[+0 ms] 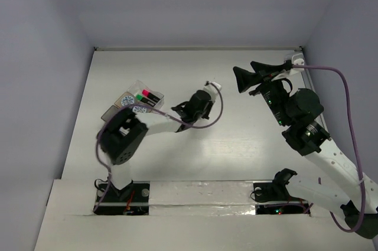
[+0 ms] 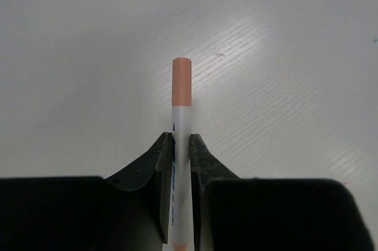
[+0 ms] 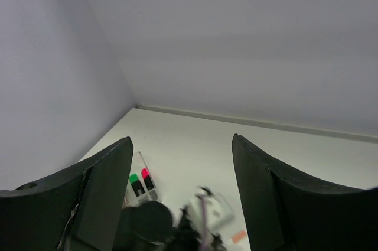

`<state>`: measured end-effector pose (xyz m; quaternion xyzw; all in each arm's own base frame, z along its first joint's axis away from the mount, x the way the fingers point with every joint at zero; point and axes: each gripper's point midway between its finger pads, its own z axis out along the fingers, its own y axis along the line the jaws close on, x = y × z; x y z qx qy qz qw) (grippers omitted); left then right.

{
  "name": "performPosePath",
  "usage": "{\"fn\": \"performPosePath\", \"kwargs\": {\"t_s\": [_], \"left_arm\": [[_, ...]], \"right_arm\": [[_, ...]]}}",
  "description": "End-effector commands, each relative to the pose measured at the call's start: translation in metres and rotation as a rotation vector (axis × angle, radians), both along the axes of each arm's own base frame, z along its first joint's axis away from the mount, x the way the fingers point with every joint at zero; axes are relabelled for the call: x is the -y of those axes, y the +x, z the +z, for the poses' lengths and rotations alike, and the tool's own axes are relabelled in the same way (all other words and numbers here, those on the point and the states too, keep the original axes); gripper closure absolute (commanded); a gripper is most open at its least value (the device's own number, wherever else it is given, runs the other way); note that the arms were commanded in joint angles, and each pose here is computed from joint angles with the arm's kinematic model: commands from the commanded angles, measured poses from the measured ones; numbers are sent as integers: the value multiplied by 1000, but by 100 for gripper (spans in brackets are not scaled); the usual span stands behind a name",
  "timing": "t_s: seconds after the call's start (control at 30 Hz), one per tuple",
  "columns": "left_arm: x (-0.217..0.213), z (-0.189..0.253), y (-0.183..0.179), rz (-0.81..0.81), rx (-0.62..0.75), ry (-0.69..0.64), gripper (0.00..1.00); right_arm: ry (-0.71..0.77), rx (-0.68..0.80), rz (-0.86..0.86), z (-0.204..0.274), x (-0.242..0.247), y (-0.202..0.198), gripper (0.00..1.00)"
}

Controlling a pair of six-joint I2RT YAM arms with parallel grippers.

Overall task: Sort the stationery into containers
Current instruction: Pick up the pen from the center of the board, then place the pen in the storage box.

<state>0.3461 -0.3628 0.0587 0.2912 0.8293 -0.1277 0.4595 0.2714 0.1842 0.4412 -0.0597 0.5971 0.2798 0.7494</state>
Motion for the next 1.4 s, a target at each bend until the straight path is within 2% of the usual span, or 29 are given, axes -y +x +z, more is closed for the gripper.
{"fn": "performPosePath", "kwargs": {"t_s": [0.0, 0.07, 0.1, 0.13, 0.17, 0.23, 0.37, 0.4, 0.43, 0.5, 0.6, 0.7, 0.9, 1.13, 1.2, 1.23, 1.3, 1.33, 1.37], "left_arm": [[-40, 129, 26, 231, 164, -387, 100], [-78, 119, 22, 366, 124, -468, 100], [-107, 145, 26, 440, 165, -554, 100], [-131, 123, 17, 502, 137, -552, 100], [-152, 123, 14, 583, 135, -609, 100], [-200, 118, 1, 705, 160, -651, 100], [-271, 108, -24, 940, 187, -732, 100], [-283, 119, -32, 970, 219, -781, 100], [-296, 100, -42, 1019, 198, -746, 100], [-322, 97, -50, 1122, 226, -782, 100], [-349, 101, -65, 1185, 289, -834, 100], [-368, 91, -69, 1241, 303, -786, 100], [-382, 66, -61, 1279, 240, -762, 100], [-397, 55, -60, 1306, 233, -748, 100], [-399, 51, -61, 1315, 226, -740, 91], [-399, 49, -61, 1311, 224, -735, 80], [-397, 52, -60, 1297, 230, -742, 64], [-397, 56, -60, 1289, 240, -745, 50], [-397, 59, -59, 1284, 248, -749, 43]], "right_arm": [[43, 64, 25, 33, 5, -13, 26], [39, 54, 39, 31, 1, -12, 26], [35, 55, 50, 32, -1, -12, 26], [28, 47, 57, 30, -3, -12, 26], [22, 39, 60, 28, -6, -10, 26], [18, 37, 79, 28, -9, -10, 26], [10, 28, 101, 26, -14, -10, 26], [10, 27, 105, 26, -15, -10, 26], [11, 28, 108, 26, -15, -11, 26], [12, 29, 108, 27, -15, -11, 26], [11, 25, 118, 25, -18, -10, 26], [8, 21, 124, 25, -20, -10, 26], [3, 14, 118, 23, -20, -8, 26], [2, 11, 109, 22, -19, -7, 25], [3, 7, 108, 22, -20, -6, 24], [1, 4, 108, 21, -20, -6, 23], [2, 2, 109, 20, -20, -5, 22], [3, 3, 112, 21, -21, -6, 22], [6, 2, 113, 21, -21, -5, 21]]}}
